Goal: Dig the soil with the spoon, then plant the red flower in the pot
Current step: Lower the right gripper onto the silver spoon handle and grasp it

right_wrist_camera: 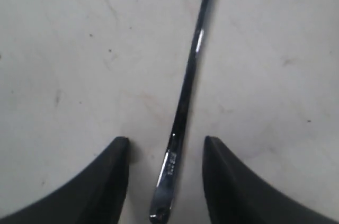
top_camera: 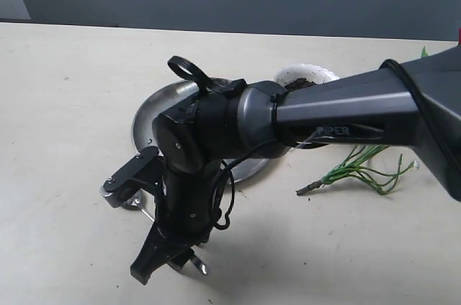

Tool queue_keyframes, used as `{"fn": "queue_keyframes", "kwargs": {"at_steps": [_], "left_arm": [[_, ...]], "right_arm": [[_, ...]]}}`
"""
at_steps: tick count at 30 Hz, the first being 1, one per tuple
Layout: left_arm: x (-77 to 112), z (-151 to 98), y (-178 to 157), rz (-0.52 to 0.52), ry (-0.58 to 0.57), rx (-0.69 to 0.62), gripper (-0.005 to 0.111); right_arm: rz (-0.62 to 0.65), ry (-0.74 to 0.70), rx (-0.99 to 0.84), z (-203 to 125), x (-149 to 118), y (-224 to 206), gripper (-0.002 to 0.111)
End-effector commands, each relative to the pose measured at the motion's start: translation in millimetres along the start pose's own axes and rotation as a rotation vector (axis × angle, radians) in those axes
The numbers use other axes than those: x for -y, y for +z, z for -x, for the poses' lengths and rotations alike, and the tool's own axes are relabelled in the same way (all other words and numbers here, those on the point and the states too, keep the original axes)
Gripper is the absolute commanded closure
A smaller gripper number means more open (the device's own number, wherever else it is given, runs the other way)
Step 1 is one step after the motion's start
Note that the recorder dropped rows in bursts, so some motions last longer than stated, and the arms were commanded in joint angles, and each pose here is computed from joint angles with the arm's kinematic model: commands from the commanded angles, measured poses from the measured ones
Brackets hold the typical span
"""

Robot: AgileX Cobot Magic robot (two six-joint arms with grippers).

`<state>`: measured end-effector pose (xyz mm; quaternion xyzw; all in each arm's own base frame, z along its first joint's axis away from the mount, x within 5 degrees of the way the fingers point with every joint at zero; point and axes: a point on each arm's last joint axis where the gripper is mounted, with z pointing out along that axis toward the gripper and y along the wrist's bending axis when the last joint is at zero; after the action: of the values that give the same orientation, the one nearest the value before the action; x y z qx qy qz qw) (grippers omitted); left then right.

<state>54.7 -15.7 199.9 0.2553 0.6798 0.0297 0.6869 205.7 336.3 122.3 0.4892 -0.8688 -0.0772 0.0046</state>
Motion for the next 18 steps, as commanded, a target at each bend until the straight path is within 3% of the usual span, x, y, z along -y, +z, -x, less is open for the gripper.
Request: {"fn": "queue_keyframes", "kwargs": {"at_steps": [1,4,9,18], "left_arm": [[0.0,2,-1,-0.005,-0.013,0.022,0.106],[0.0,2,-1,-0.005,-0.013,0.022,0.106],[0.0,2,-1,-0.005,-0.013,0.022,0.106],[0.0,2,-1,-0.005,-0.013,0.022,0.106]], "right_arm": [[-0.021,-0.009,-0.004,2,4,12,0.065],[-0.018,-0.005,-0.019,1,5,18,0.070],[-0.003,0.006,-0.026,1,3,19,0.108],[0.031,-0.022,-0.027,-1,-2,5,0.108]]}}
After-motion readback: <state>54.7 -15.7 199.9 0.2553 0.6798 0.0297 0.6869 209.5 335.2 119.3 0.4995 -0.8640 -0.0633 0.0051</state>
